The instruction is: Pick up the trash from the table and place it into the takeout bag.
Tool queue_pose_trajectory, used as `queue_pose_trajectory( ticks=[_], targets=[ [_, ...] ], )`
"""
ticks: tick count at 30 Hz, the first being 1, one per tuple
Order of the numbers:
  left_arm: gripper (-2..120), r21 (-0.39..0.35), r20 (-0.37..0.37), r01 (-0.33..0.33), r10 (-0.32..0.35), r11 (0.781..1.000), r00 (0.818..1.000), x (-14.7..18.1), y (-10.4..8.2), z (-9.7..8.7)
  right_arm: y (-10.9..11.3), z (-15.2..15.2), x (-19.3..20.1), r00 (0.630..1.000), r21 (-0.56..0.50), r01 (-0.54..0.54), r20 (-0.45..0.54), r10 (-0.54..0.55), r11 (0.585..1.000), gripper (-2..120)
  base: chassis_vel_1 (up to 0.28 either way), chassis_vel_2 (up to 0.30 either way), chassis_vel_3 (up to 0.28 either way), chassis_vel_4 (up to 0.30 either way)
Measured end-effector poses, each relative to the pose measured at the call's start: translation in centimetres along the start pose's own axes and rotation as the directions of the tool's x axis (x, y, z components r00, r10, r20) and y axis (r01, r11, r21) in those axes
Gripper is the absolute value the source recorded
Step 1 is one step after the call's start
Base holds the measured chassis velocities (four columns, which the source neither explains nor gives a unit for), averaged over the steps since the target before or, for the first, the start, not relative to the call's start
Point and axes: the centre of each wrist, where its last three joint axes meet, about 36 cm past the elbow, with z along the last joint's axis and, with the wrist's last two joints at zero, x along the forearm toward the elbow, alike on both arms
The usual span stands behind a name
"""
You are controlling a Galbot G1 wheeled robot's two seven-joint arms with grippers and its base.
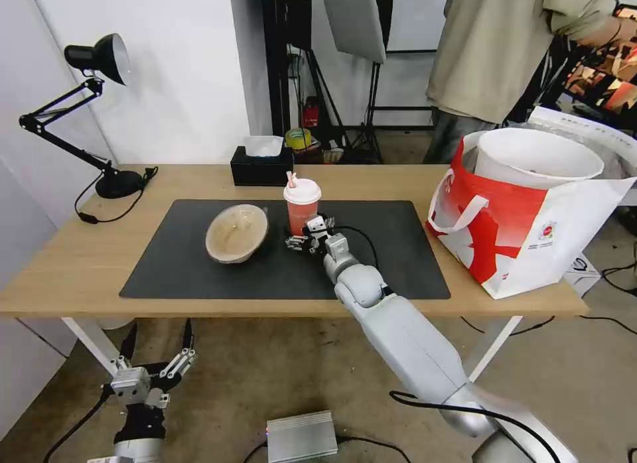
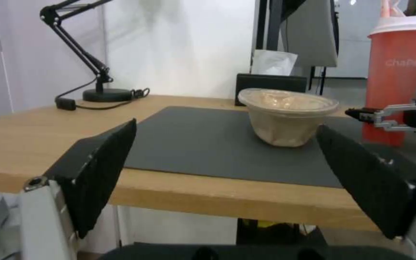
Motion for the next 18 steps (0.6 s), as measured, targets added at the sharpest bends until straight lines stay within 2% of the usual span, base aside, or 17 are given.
queue_pose_trajectory(
  ticks=[13,18],
  targets=[
    [100,0.002,-0.006,-0.002,0.002,1.000,1.000,-0.02,-0.03,0.34,0.13,0.71,-0.58,1.000,0.001,-0.003,-0.006,0.003,1.000,100,0.000,0.000,0.000,0.000],
    [100,0.002,-0.010,-0.002,0.002,1.000,1.000,0.00,0.00,0.52,0.03,1.00,-0.63,1.000,0.000,-0.003,-0.013,0.003,1.000,88,0.000,0.000,0.000,0.000]
  ],
)
